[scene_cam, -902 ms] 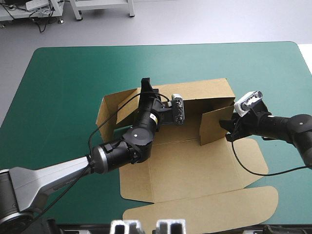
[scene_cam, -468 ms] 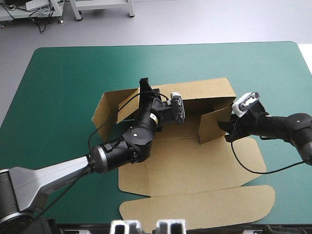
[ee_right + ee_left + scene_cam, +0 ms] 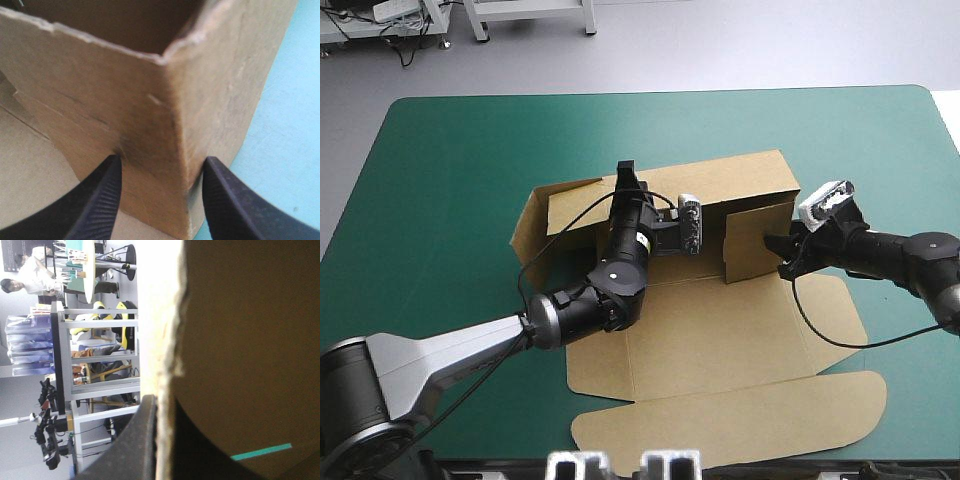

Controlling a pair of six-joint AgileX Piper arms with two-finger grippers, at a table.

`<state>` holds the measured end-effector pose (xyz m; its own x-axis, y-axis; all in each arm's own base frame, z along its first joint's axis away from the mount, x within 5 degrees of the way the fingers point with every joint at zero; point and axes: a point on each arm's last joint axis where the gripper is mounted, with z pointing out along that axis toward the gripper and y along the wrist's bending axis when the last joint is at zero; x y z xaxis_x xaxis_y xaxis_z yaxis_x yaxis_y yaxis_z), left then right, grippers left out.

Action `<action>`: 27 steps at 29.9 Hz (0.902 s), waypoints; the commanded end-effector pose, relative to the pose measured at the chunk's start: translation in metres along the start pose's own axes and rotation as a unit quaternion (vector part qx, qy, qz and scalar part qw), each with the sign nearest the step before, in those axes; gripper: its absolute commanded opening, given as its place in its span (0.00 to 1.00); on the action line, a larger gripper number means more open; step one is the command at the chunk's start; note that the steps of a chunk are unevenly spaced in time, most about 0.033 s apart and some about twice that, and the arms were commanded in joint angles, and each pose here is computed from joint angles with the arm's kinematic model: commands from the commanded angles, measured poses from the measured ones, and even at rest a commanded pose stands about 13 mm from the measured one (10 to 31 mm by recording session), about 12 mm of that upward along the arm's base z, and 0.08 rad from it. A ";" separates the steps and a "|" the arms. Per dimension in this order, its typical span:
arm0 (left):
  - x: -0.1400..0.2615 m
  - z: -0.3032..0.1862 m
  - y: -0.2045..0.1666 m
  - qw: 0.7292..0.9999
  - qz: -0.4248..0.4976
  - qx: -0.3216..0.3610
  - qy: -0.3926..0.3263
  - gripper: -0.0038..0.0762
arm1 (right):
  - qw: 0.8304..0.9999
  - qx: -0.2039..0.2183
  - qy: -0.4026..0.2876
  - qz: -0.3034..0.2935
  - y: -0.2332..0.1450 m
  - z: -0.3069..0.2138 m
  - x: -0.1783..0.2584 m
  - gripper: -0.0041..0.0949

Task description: Fold the box

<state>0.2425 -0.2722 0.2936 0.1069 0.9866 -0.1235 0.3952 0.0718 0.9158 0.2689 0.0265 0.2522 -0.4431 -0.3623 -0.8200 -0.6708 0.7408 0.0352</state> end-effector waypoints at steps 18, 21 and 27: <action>-0.007 -0.002 -0.002 1.000 -0.010 -0.002 -0.005 0.04 | 0.996 0.031 -0.075 0.050 -0.013 0.005 -0.016 0.36; -0.008 -0.004 -0.001 1.000 -0.014 -0.002 -0.014 0.04 | 0.996 0.032 -0.068 0.055 -0.016 0.009 -0.013 0.16; -0.008 -0.004 0.000 1.000 -0.011 -0.007 -0.011 0.04 | 0.994 0.039 -0.078 0.069 -0.017 0.009 -0.014 0.04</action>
<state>0.2452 -0.2771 0.2863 0.0983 0.9930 -0.0649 0.3535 0.0261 0.9351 0.2907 0.0204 0.2420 -0.4650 -0.2285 -0.8553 -0.5572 0.8263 0.0822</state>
